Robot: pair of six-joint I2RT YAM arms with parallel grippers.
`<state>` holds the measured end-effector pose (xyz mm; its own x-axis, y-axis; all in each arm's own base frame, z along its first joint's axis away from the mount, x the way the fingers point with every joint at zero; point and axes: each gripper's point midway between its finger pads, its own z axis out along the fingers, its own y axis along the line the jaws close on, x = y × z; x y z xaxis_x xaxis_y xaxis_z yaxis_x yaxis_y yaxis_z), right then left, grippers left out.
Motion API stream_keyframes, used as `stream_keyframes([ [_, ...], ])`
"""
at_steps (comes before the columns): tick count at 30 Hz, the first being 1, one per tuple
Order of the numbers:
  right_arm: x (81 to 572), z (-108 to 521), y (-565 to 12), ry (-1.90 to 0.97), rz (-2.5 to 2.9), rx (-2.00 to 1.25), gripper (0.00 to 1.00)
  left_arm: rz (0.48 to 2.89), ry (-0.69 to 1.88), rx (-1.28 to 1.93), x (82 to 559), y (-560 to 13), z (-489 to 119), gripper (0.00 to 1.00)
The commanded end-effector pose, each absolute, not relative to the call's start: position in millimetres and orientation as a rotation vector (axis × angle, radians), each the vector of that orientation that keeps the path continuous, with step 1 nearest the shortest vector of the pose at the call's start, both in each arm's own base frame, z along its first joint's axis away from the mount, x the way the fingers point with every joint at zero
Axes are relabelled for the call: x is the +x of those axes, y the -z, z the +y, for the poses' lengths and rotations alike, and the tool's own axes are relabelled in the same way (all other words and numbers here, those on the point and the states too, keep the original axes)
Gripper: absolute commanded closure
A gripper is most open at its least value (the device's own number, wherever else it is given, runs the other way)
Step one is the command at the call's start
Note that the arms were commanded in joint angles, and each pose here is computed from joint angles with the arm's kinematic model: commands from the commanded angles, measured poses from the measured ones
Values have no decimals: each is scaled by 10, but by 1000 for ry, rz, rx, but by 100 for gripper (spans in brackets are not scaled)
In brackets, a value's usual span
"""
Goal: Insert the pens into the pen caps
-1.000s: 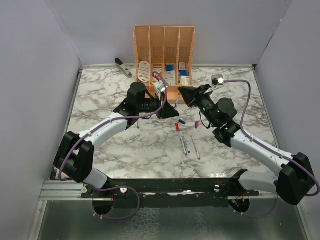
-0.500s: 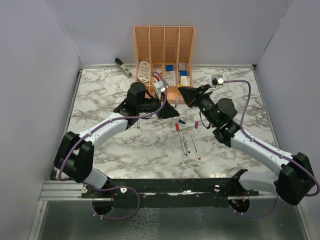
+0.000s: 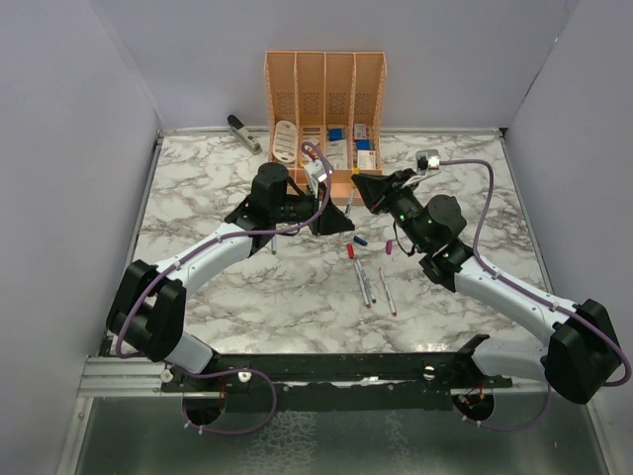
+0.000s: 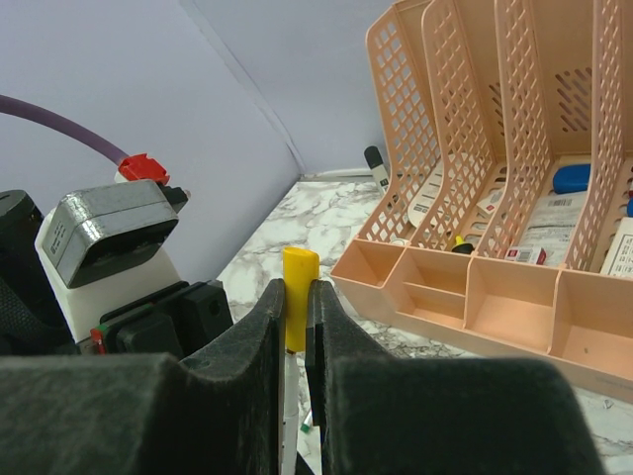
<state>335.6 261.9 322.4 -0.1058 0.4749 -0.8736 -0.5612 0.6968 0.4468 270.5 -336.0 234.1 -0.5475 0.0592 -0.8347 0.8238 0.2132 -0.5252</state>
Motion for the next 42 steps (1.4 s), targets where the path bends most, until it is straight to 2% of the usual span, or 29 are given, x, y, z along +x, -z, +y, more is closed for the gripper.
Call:
stream_keyframes([
  [1, 3379, 2613, -3148, -862, 1440, -77, 99, 1695, 1382, 858, 2696, -2579, -3380, 100],
  [13, 3281, 2689, -2970, -904, 1511, -122, 99, 1688, 1349, 828, 2785, -2608, -3388, 100],
  [42, 3233, 2591, -3077, -873, 1496, -118, 99, 1724, 1306, 768, 2863, -2529, -3344, 100],
])
